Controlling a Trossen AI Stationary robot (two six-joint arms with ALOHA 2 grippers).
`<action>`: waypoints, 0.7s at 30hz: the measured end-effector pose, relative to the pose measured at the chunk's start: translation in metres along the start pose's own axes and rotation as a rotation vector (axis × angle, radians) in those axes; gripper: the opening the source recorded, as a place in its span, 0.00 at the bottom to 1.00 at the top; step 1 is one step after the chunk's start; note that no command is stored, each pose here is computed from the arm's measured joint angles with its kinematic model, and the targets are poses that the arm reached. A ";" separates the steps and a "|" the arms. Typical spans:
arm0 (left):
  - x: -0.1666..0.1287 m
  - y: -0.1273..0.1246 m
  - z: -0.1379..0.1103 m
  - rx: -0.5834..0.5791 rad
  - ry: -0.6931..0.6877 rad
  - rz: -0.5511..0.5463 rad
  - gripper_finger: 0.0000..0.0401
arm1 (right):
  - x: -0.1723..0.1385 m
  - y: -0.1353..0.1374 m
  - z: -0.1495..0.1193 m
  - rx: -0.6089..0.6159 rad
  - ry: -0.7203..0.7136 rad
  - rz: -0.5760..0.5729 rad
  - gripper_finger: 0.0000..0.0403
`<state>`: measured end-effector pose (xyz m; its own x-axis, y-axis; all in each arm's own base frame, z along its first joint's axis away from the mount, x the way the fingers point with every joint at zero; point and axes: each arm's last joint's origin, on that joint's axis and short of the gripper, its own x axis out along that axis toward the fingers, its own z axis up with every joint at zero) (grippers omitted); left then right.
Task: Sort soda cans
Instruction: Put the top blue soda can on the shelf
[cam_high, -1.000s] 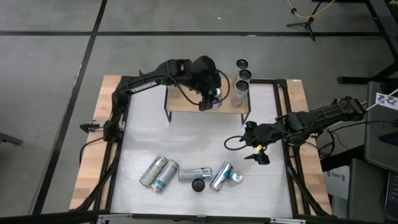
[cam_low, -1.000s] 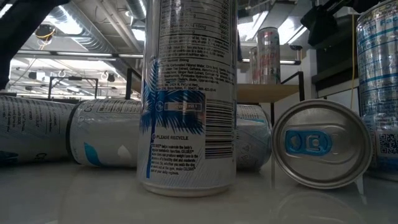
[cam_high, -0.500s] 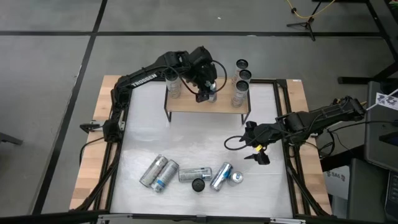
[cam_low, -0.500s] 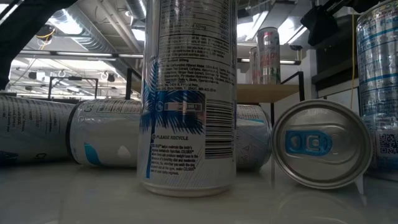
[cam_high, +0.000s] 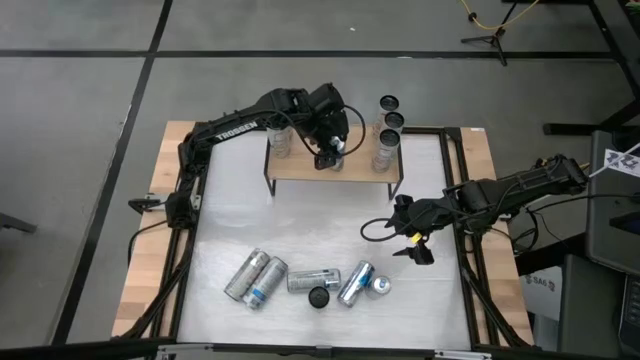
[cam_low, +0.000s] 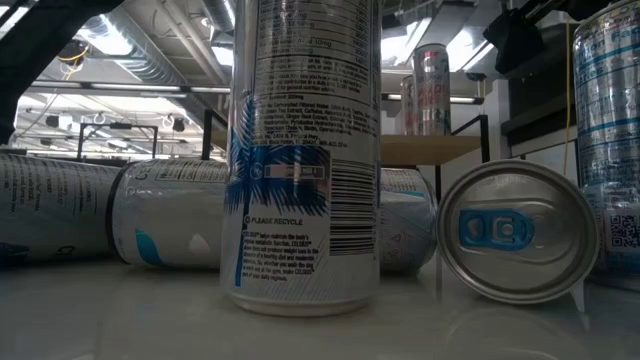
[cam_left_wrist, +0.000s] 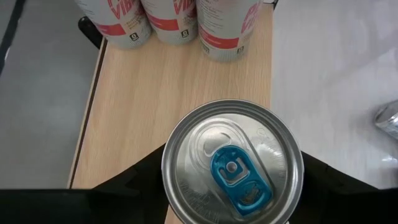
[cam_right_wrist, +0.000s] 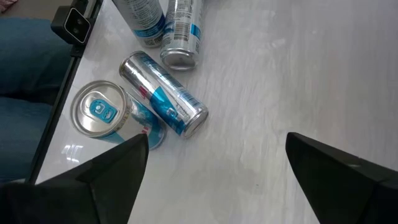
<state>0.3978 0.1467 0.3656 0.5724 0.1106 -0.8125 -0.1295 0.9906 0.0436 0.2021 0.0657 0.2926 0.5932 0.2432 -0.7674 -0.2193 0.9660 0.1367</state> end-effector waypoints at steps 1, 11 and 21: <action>0.000 0.000 0.000 0.000 -0.001 0.001 0.56 | 0.000 0.000 0.000 -0.001 0.000 0.000 0.93; 0.001 0.000 0.002 0.003 -0.018 0.014 0.64 | 0.000 0.000 0.000 0.000 0.000 0.000 0.93; 0.002 0.001 0.002 0.005 -0.023 0.017 0.69 | 0.000 0.000 0.000 -0.001 0.000 0.000 0.93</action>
<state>0.4005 0.1477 0.3657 0.5889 0.1288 -0.7978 -0.1349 0.9890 0.0601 0.2021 0.0658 0.2926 0.5932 0.2433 -0.7674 -0.2197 0.9660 0.1364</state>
